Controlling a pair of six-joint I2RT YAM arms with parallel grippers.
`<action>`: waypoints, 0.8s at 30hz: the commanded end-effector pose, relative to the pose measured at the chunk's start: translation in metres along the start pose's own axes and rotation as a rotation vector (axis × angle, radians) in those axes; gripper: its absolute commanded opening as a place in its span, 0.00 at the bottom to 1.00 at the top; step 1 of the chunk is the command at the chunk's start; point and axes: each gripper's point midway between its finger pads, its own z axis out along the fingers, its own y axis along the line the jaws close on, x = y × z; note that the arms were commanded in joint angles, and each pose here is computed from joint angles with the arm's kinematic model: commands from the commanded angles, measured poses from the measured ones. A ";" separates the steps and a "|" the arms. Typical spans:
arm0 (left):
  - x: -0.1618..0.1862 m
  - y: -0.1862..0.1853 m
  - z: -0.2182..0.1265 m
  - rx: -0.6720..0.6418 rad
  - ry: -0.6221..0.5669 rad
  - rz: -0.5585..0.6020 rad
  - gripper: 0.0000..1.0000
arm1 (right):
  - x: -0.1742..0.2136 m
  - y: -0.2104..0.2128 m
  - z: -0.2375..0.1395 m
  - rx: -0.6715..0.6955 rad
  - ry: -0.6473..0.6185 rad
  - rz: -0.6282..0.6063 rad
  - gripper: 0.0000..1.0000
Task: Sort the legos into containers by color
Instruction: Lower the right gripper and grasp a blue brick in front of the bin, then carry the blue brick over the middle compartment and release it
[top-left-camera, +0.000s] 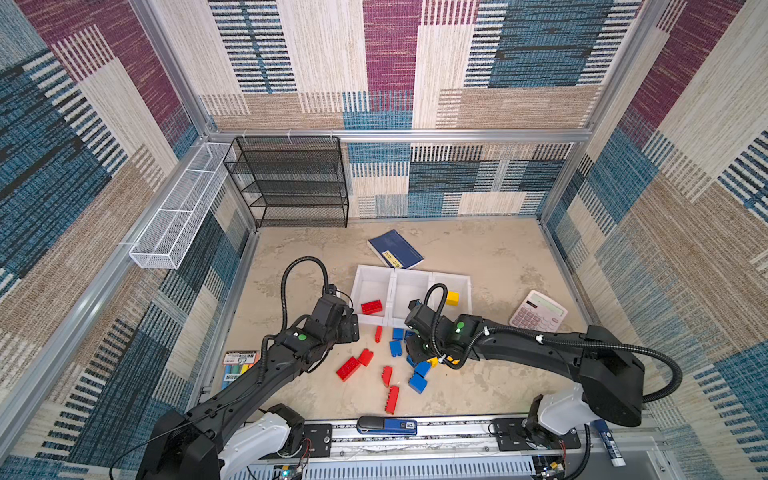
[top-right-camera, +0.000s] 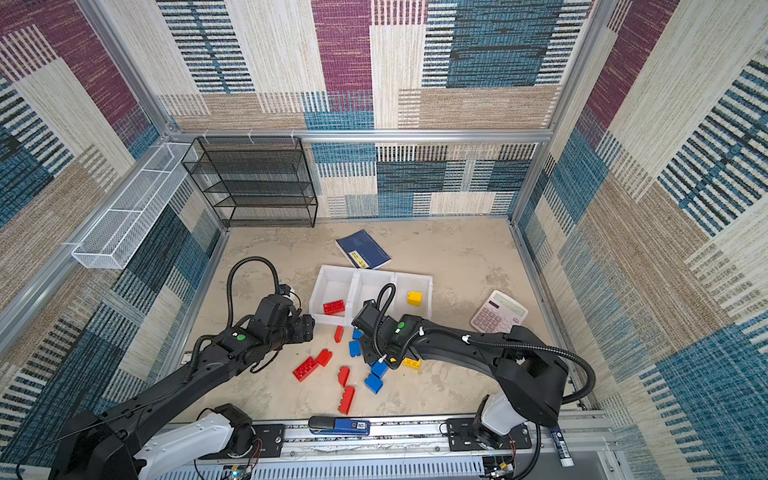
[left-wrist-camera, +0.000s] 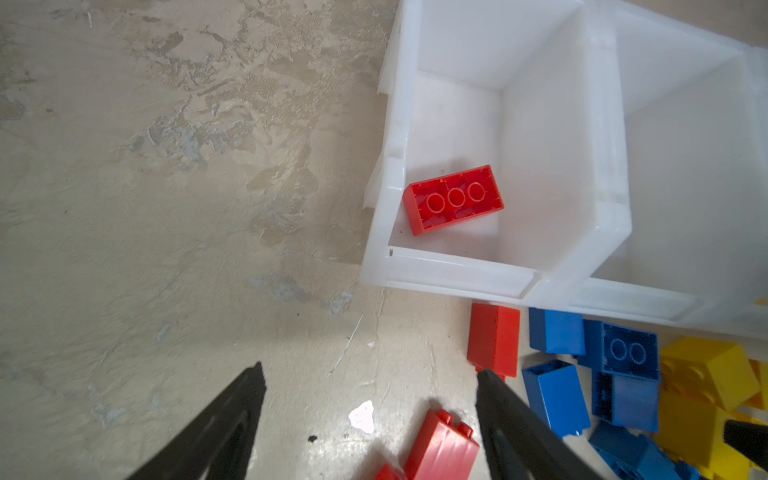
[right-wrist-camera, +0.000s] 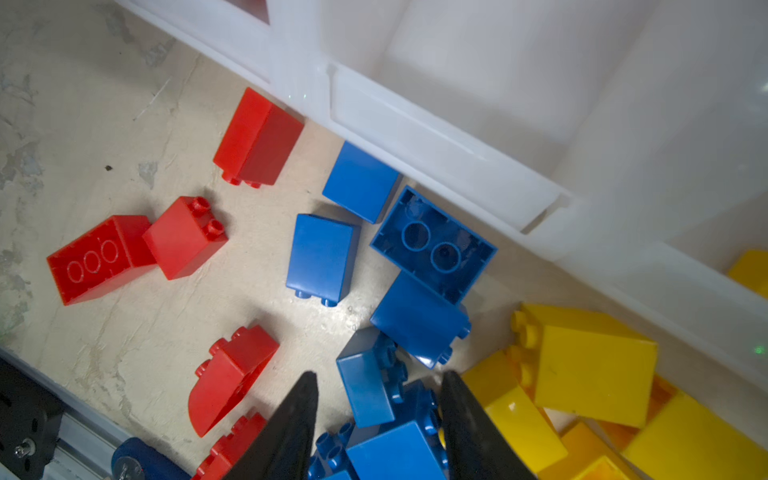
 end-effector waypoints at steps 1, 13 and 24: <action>-0.001 -0.001 0.001 0.003 -0.005 -0.015 0.83 | -0.001 0.006 0.005 -0.005 -0.001 -0.018 0.50; 0.000 -0.004 0.006 0.016 0.009 -0.005 0.83 | 0.014 0.003 0.025 0.040 0.066 -0.049 0.44; -0.001 -0.006 0.007 0.020 0.014 -0.009 0.83 | 0.020 0.002 0.031 0.048 0.095 -0.063 0.31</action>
